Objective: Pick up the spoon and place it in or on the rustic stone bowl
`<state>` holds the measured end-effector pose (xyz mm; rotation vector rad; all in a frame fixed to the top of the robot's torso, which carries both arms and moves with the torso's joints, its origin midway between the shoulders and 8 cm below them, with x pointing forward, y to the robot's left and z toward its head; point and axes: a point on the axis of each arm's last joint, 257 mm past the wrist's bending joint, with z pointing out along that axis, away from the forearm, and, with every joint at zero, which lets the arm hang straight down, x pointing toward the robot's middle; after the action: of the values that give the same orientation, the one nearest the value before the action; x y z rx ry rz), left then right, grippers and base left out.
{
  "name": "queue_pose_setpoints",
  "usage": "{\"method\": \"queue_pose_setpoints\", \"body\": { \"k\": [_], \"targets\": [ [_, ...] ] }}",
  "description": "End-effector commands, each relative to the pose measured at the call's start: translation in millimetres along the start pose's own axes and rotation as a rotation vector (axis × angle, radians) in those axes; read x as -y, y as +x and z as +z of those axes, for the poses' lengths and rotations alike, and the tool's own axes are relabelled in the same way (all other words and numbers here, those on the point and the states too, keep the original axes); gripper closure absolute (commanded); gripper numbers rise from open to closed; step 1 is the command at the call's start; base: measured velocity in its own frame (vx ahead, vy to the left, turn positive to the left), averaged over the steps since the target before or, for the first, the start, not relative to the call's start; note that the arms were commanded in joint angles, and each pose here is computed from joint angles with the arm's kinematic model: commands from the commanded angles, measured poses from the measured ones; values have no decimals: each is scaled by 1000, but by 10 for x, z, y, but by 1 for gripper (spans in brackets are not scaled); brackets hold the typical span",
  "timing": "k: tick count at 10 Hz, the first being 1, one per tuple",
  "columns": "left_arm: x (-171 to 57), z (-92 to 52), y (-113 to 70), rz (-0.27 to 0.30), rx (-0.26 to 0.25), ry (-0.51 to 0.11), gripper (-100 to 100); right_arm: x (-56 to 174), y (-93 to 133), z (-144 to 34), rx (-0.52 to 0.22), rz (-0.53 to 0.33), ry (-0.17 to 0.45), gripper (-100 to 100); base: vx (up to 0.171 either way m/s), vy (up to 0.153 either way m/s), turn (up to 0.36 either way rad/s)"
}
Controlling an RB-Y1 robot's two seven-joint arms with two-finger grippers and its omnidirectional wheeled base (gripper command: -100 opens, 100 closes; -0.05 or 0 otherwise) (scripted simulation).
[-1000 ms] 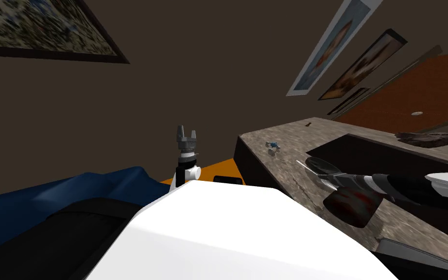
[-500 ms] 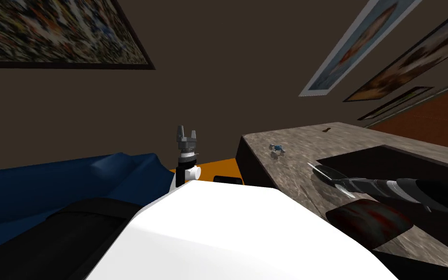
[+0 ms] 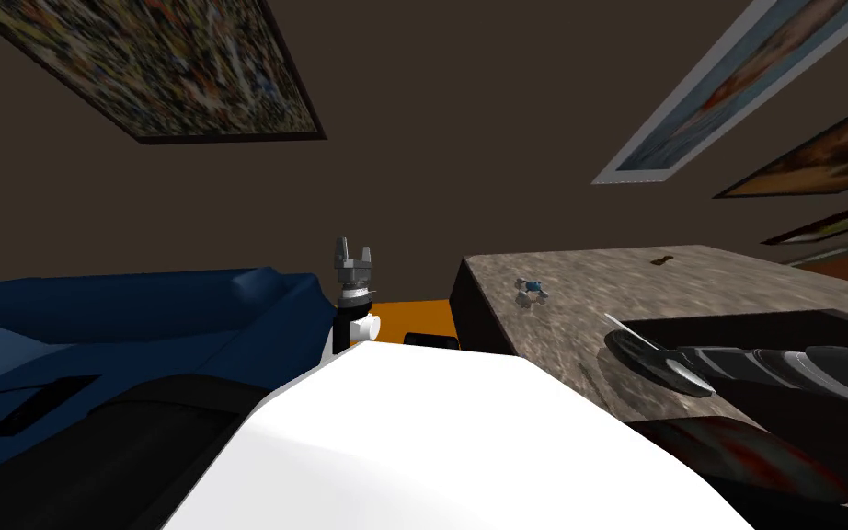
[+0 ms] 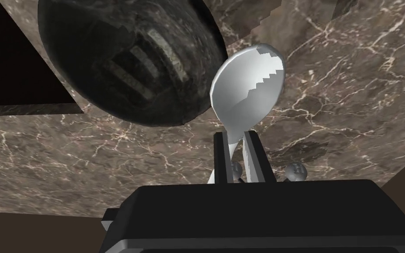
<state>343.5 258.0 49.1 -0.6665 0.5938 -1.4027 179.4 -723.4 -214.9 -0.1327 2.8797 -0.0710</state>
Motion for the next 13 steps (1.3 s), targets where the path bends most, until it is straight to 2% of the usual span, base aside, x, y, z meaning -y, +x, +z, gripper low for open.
{"method": "queue_pose_setpoints", "body": {
  "k": [1,3,4,5,9,10,11,13],
  "targets": [
    [0,0,0,0,0,0,0,91,59,-99,-22,12,23,100,-50,-149,342],
    [0,0,0,0,0,0,0,210,164,-199,-55,21,56,100,-54,-160,278],
    [0,0,0,0,0,0,0,170,137,-152,-43,19,45,100,-20,-80,75],
    [0,-1,-1,0,0,0,0,185,135,-163,-43,19,49,-100,-2,-17,-5],
    [0,-1,0,0,0,0,0,186,133,-163,-43,19,49,-100,0,-2,0],
    [0,-1,0,0,0,0,0,186,133,-163,-43,19,49,0,0,0,0],
    [0,-1,0,0,0,0,0,187,-11,-324,-37,11,50,-100,-27,-2,-50],
    [0,-1,0,0,0,0,0,180,-151,-486,-31,3,51,-100,-32,1,-50]
  ]
}}
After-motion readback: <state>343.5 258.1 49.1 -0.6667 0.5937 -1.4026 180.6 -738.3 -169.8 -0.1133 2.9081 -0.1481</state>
